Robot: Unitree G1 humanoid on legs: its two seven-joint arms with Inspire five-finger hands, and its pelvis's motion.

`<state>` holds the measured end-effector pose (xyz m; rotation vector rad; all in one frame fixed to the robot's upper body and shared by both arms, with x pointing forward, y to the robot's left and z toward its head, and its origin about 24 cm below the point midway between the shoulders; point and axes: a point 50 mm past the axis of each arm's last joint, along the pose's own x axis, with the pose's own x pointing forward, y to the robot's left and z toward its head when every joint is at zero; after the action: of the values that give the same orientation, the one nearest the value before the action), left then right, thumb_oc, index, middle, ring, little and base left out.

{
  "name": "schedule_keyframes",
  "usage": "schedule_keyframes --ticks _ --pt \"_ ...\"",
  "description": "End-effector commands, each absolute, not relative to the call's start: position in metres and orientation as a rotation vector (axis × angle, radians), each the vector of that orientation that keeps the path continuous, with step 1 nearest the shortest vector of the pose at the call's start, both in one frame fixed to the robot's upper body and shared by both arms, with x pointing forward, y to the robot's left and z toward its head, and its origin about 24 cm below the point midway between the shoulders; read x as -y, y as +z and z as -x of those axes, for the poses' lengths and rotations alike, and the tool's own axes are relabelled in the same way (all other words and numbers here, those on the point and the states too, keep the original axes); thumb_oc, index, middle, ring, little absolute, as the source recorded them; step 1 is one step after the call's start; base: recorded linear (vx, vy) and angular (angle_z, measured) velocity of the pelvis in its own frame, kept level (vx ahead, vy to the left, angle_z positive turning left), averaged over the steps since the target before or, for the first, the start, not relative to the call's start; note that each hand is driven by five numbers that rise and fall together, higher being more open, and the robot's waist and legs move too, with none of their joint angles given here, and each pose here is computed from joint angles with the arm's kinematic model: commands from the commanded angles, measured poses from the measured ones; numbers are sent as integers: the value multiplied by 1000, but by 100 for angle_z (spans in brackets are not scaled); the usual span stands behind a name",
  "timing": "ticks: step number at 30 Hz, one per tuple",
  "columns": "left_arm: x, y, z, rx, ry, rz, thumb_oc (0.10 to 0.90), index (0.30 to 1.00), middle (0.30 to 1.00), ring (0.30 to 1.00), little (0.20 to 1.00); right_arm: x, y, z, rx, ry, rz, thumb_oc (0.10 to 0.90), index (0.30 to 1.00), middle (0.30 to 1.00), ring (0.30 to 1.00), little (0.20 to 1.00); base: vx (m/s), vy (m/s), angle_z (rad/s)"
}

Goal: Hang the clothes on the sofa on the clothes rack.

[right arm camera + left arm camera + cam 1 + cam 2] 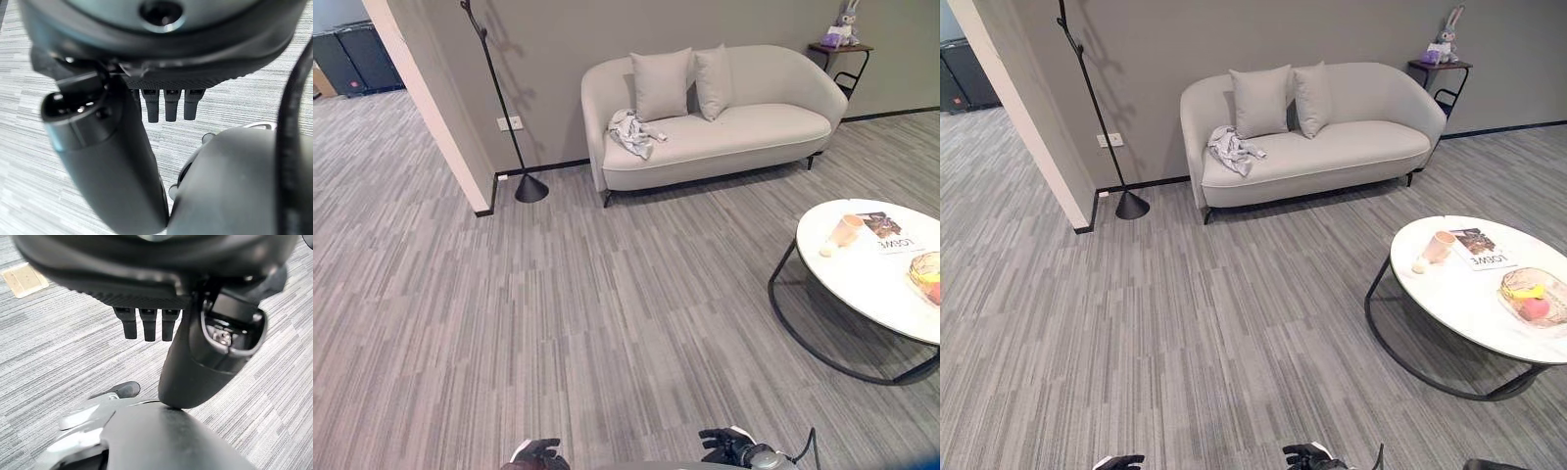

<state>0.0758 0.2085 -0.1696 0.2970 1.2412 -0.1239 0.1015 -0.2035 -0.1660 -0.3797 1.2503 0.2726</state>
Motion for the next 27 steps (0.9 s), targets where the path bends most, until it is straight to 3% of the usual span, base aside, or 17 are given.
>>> schedule_keyframes --ticks 1,4,7,8,12,19,27 --pt "-174 -173 -80 -1231 -276 -295 800 900 900 900 900 232 -169 -61 -1452 155 377 800 900 900 900 900 -1 135 14" --pt "-173 -175 -74 -1251 -253 -251 800 900 900 900 900 246 -167 -49 -1474 -100 164 800 900 900 900 900 35 129 5" --pt "-172 -175 -71 -1263 -248 -236 800 900 900 900 900 250 -166 -46 -1464 -183 99 800 900 900 900 900 -2 125 -2" --pt "-170 -175 -72 -1264 -230 -209 800 900 900 900 900 255 -165 -48 -1428 -352 -40 800 900 900 900 900 -47 152 -2" --pt "-163 -177 -68 -1280 -236 -187 800 900 900 900 900 262 -162 -37 -1438 -541 -148 800 900 900 900 900 -13 233 -10" --pt "-164 -179 -51 -1354 -308 -232 800 900 900 900 900 261 -162 -24 -1520 -575 -118 800 900 900 900 900 131 14 -20" --pt "-165 -175 -75 -1272 -461 -379 800 900 900 900 900 265 -160 -19 -1561 -579 -116 800 900 900 900 900 293 -228 -3"
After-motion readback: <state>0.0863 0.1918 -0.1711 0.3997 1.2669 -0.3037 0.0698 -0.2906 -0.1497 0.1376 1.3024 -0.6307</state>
